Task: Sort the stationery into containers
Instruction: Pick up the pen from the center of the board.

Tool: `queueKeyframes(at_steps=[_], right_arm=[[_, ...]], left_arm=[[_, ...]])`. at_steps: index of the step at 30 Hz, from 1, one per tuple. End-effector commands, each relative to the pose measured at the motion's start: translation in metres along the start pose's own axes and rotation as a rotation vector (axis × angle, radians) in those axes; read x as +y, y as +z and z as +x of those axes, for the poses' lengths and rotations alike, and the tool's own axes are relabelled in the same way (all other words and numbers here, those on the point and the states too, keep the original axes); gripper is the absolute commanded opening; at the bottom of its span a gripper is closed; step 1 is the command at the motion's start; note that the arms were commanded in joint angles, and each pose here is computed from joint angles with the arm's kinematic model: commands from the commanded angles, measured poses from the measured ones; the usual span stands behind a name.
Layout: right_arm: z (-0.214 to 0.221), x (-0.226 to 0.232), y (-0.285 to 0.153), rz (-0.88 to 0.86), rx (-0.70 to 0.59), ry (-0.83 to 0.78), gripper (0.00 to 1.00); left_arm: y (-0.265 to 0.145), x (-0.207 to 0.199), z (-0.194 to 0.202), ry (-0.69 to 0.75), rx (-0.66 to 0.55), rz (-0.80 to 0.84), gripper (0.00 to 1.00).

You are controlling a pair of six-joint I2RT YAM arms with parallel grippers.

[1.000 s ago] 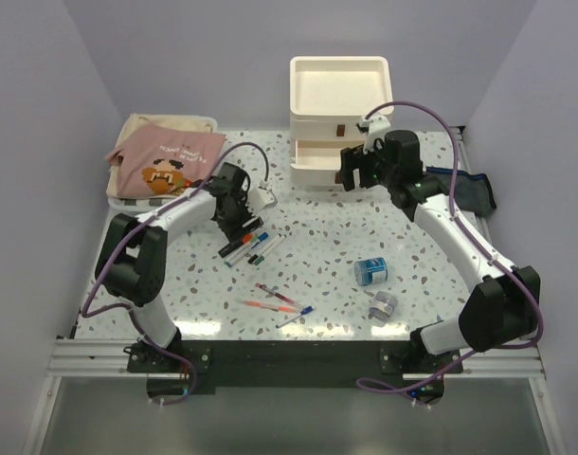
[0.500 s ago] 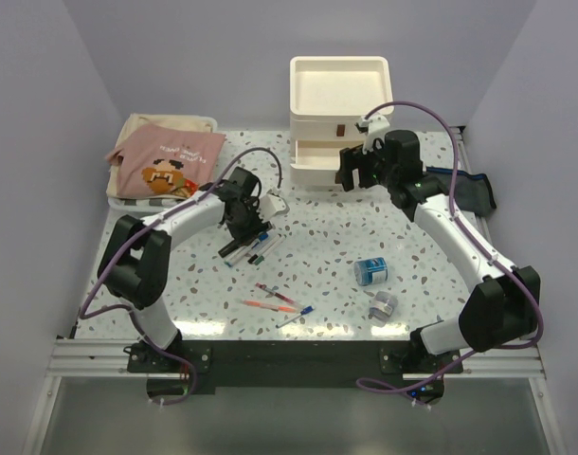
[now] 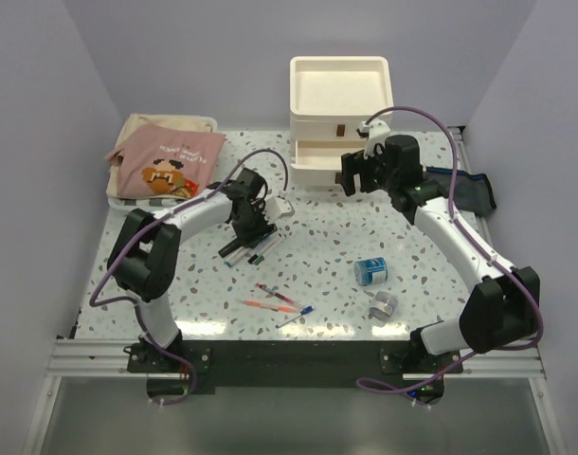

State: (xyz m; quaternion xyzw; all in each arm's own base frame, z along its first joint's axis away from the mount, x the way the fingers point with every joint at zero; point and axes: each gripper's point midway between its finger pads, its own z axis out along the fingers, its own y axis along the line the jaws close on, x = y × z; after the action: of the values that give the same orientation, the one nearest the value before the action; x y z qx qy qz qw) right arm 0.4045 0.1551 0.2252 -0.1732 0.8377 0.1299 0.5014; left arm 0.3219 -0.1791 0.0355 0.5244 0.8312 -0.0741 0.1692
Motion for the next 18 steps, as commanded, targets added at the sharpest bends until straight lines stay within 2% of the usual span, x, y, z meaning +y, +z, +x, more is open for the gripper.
queueKeyframes(at_steps=[1, 14, 17, 18], right_arm=[[-0.020, -0.003, -0.014, 0.008, -0.079, -0.008, 0.83], [-0.014, -0.006, -0.011, 0.013, -0.064, -0.006, 0.83], [-0.013, -0.007, -0.009, 0.014, -0.060, -0.001, 0.83], [-0.013, -0.007, -0.009, 0.012, -0.061, -0.001, 0.83]], left_arm=[[0.005, -0.002, -0.017, 0.015, -0.022, 0.012, 0.55], [0.028, -0.015, -0.008, 0.033, 0.037, 0.029, 0.53], [0.031, -0.016, -0.005, 0.032, 0.045, 0.028, 0.47], [0.031, -0.017, -0.005, 0.031, 0.044, 0.029, 0.42]])
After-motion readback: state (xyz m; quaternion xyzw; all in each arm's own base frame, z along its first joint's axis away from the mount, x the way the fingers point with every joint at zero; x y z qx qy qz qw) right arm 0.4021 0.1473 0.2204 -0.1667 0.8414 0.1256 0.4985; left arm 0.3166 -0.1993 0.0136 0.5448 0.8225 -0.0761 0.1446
